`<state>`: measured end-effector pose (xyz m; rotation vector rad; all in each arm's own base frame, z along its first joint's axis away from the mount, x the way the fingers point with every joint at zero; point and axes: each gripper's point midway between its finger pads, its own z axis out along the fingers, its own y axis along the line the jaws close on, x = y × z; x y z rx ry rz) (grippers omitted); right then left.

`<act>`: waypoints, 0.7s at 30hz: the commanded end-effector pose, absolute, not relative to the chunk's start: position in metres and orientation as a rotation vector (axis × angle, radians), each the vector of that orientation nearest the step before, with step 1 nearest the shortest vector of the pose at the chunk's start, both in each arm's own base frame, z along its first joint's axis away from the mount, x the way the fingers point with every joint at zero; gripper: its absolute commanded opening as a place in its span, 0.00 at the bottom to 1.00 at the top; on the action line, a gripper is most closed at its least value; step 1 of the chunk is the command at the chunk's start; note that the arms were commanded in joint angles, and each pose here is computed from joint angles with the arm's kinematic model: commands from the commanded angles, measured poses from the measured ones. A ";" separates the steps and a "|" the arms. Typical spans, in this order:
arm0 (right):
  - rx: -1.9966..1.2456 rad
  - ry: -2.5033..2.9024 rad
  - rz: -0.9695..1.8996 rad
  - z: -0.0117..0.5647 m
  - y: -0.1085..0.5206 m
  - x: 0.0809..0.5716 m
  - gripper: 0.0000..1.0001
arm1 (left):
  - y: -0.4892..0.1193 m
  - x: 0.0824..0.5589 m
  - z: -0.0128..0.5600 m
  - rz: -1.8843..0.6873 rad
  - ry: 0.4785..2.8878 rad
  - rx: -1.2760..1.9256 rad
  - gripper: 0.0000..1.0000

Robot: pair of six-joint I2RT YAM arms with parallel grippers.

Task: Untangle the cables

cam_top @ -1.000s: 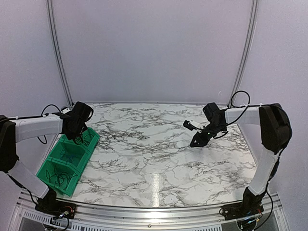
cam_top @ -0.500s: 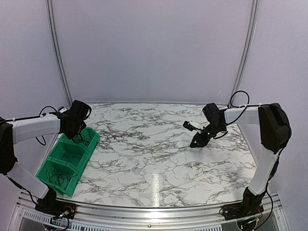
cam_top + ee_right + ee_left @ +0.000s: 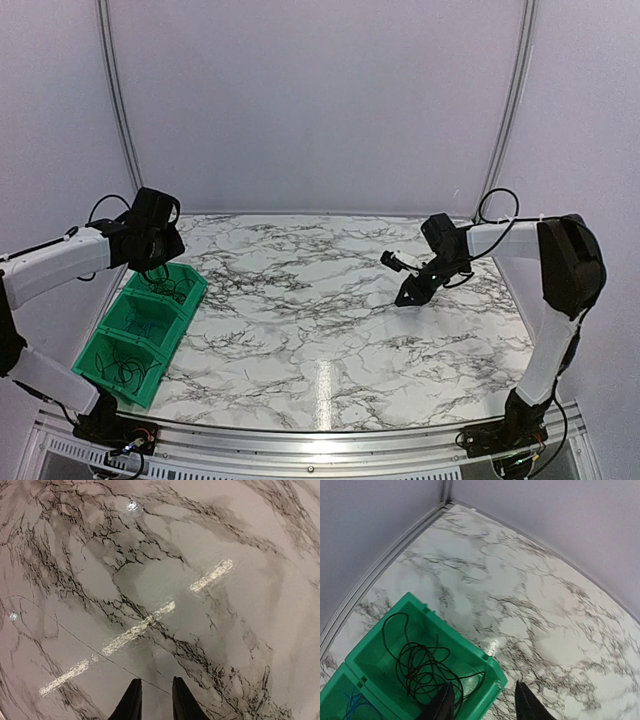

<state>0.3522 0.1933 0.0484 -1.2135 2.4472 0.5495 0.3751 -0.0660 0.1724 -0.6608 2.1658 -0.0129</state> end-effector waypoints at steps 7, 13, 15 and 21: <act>-1.007 2.095 0.225 0.189 0.174 0.395 0.32 | -0.154 0.407 0.262 -0.339 2.158 0.009 0.50; -0.802 1.932 0.035 0.280 0.143 0.394 0.66 | -0.162 0.412 0.315 -0.393 2.055 0.052 0.57; -0.748 1.895 -0.015 0.299 0.132 0.390 0.95 | -0.165 0.410 0.328 -0.405 2.027 0.061 0.67; -0.562 1.791 0.010 0.343 0.117 0.371 0.99 | -0.186 0.393 0.328 -0.336 1.994 0.228 0.99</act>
